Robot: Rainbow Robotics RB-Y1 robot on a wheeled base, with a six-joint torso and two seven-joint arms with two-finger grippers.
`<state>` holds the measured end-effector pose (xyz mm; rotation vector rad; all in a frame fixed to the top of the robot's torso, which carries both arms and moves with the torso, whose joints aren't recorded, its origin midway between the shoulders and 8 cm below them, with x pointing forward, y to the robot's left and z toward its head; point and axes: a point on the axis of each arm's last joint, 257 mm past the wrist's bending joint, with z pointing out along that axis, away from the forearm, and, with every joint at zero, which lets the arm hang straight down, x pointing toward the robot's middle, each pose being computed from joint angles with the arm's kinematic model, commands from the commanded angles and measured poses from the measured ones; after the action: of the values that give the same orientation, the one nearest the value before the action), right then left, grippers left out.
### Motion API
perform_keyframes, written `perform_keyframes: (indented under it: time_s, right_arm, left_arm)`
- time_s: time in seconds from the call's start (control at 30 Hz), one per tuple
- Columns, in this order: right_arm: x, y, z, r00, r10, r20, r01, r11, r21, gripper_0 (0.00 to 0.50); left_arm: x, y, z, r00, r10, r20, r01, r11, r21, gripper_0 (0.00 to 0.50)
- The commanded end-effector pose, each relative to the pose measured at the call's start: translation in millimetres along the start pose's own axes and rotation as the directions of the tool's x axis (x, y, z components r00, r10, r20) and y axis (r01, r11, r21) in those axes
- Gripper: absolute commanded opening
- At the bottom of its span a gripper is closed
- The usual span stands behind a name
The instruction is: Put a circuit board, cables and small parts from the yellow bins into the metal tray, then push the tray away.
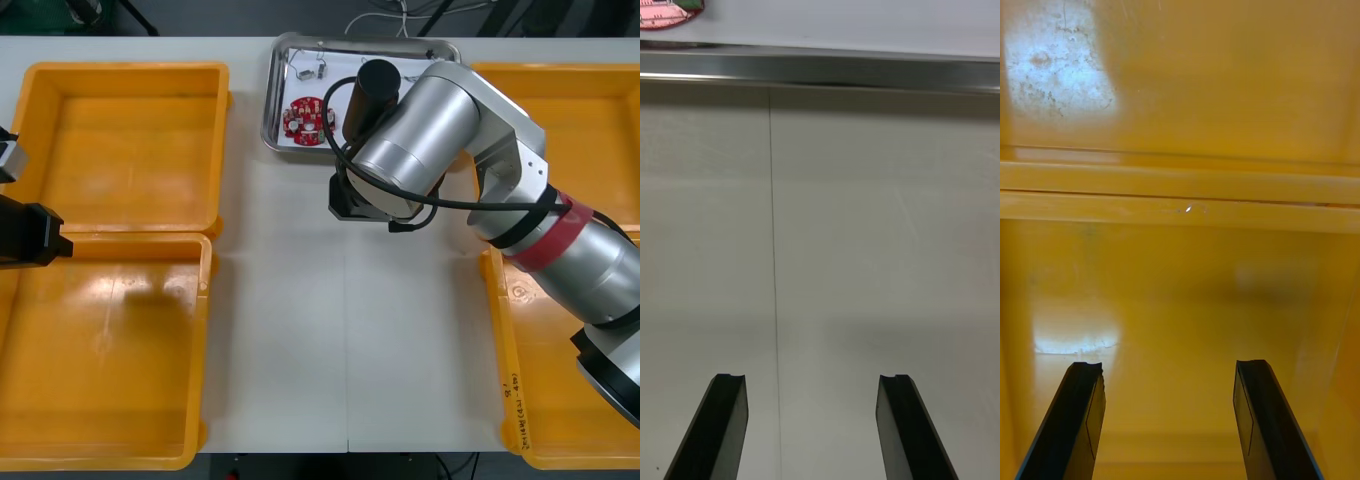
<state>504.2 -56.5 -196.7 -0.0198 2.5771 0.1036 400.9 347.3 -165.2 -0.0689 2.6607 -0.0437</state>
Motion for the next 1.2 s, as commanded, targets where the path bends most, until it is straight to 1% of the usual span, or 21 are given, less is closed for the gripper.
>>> perform_keyframes:
  time_s: [0.03,0.3,0.4,0.53,0.6,0.7,0.8,0.83,0.9,1.2]
  right_arm:
    - [1,-29,-21,0.999,-0.001,0.039,0.001,1.0,0.019,0.5]
    - [18,-59,-54,0.999,0.002,0.054,-0.004,0.999,0.036,0.5]
    - [22,-72,-65,0.999,0.007,0.052,-0.009,0.999,0.04,0.5]
    - [27,-87,-76,0.999,0.019,0.047,-0.02,0.999,0.031,0.5]
    - [29,-98,-83,0.999,0.029,0.04,-0.029,0.999,0.014,0.5]
    - [31,-113,-92,0.999,0.029,0.042,-0.029,1.0,0.002,0.5]
    - [29,-136,-100,0.999,-0.002,0.046,0.001,1.0,0.024,0.5]
    - [27,-143,-103,0.999,-0.012,0.046,0.011,1.0,0.025,0.5]
    - [27,-157,-107,0.999,-0.015,0.036,0.014,0.999,0.031,0.5]
    - [31,-220,-125,0.999,-0.042,0.018,0.041,0.995,0.09,0.5]
  left_arm:
    - [0,1,-8,1.0,0.021,0.022,-0.021,1.0,0.002,0.5]
    - [0,1,-8,1.0,0.021,0.022,-0.021,1.0,0.002,0.5]
    - [0,1,-8,1.0,0.021,0.022,-0.021,1.0,0.002,0.5]
    - [0,1,-8,1.0,0.021,0.022,-0.021,1.0,0.002,0.5]
    - [0,1,-8,1.0,0.021,0.022,-0.021,1.0,0.002,0.5]
    - [0,1,-8,1.0,0.021,0.022,-0.021,1.0,0.002,0.5]
    - [0,1,-8,1.0,0.021,0.022,-0.021,1.0,0.002,0.5]
    - [0,1,-8,1.0,0.021,0.022,-0.021,1.0,0.002,0.5]
    - [0,1,-8,1.0,0.021,0.022,-0.021,1.0,0.002,0.5]
    - [0,1,-8,1.0,0.021,0.022,-0.021,1.0,0.002,0.5]
